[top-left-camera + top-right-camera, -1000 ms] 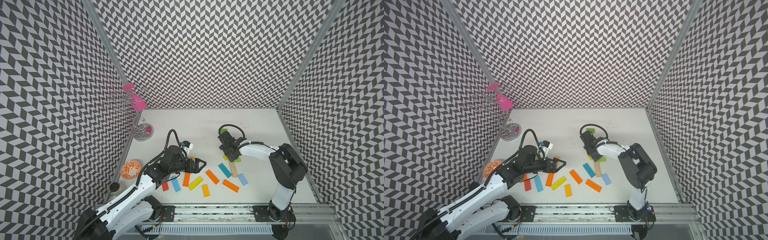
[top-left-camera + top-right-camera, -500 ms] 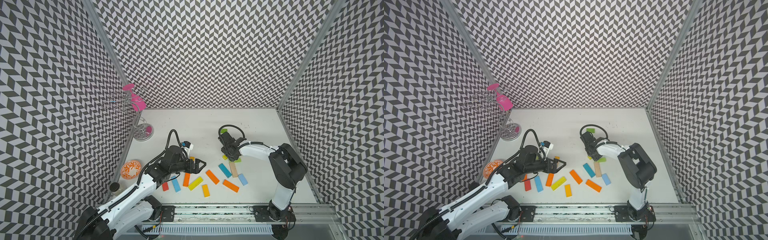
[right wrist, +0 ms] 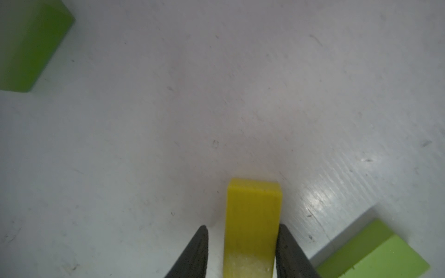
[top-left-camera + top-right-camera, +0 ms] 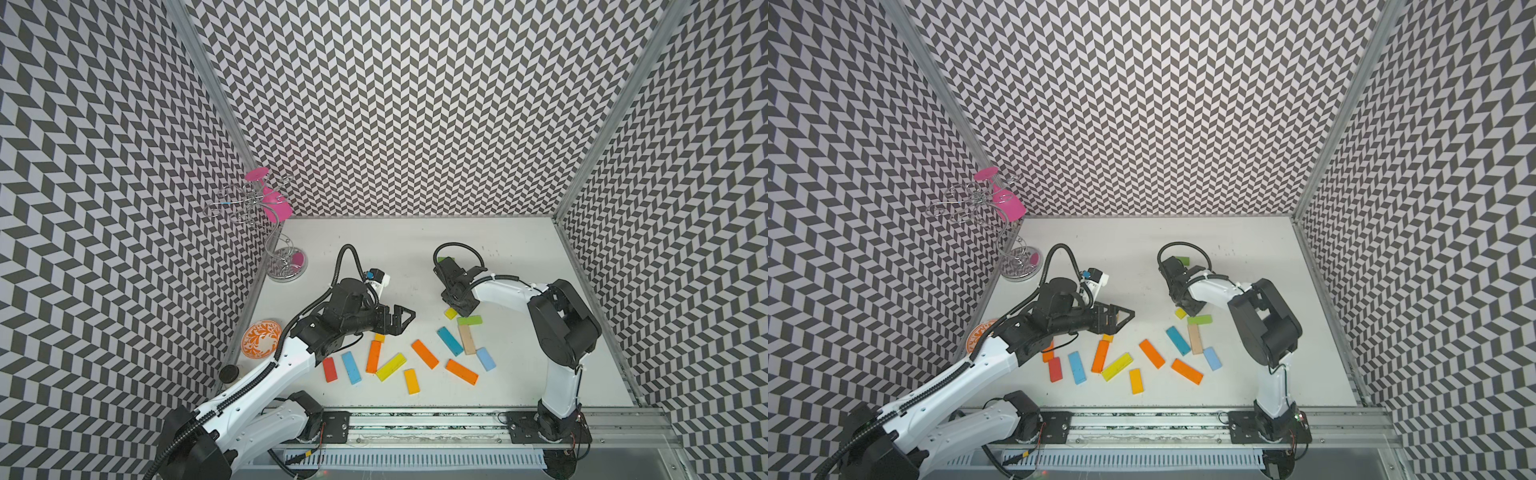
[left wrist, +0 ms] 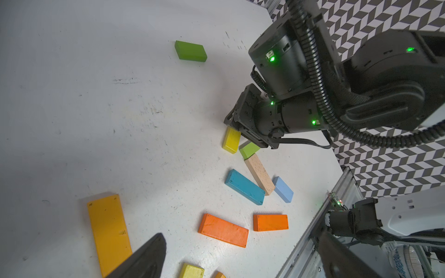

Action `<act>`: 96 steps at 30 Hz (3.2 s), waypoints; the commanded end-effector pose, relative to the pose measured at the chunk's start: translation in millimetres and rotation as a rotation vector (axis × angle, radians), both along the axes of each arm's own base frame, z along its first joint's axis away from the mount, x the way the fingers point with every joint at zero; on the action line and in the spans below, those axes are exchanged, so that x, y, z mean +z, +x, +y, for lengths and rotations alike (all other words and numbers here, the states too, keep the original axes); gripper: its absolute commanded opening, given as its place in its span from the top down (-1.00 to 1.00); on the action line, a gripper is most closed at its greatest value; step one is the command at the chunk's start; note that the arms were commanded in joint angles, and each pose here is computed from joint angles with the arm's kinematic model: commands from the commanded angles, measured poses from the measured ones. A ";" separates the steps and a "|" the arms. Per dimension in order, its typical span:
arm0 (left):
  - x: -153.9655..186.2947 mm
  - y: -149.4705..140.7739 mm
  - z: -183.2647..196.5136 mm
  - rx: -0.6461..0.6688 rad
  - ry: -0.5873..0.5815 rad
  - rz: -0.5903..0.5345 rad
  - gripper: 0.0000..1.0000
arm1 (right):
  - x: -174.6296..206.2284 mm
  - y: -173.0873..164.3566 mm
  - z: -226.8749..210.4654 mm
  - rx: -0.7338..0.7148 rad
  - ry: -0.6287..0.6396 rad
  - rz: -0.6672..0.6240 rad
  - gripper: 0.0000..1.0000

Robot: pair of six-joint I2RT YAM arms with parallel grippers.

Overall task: Assemble a giraffe with building blocks
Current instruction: Assemble the building block at the center of the board.

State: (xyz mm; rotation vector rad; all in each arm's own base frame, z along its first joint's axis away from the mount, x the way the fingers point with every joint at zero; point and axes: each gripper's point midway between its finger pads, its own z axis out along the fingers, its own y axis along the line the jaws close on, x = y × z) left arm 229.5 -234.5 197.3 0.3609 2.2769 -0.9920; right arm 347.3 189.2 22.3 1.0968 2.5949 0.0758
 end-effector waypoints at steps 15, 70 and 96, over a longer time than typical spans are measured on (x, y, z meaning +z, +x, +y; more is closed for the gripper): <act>23.7 23.0 27.8 0.076 0.042 -0.103 -1.00 | -11.3 0.0 -29.7 0.164 -0.154 0.114 0.59; 6.2 76.0 1.8 0.062 0.126 -0.079 -1.00 | 5.9 92.6 -38.4 0.779 -0.178 0.066 0.18; 4.7 79.8 -0.8 0.053 0.132 -0.083 -1.00 | 4.5 126.9 -20.2 0.802 -0.096 0.036 0.46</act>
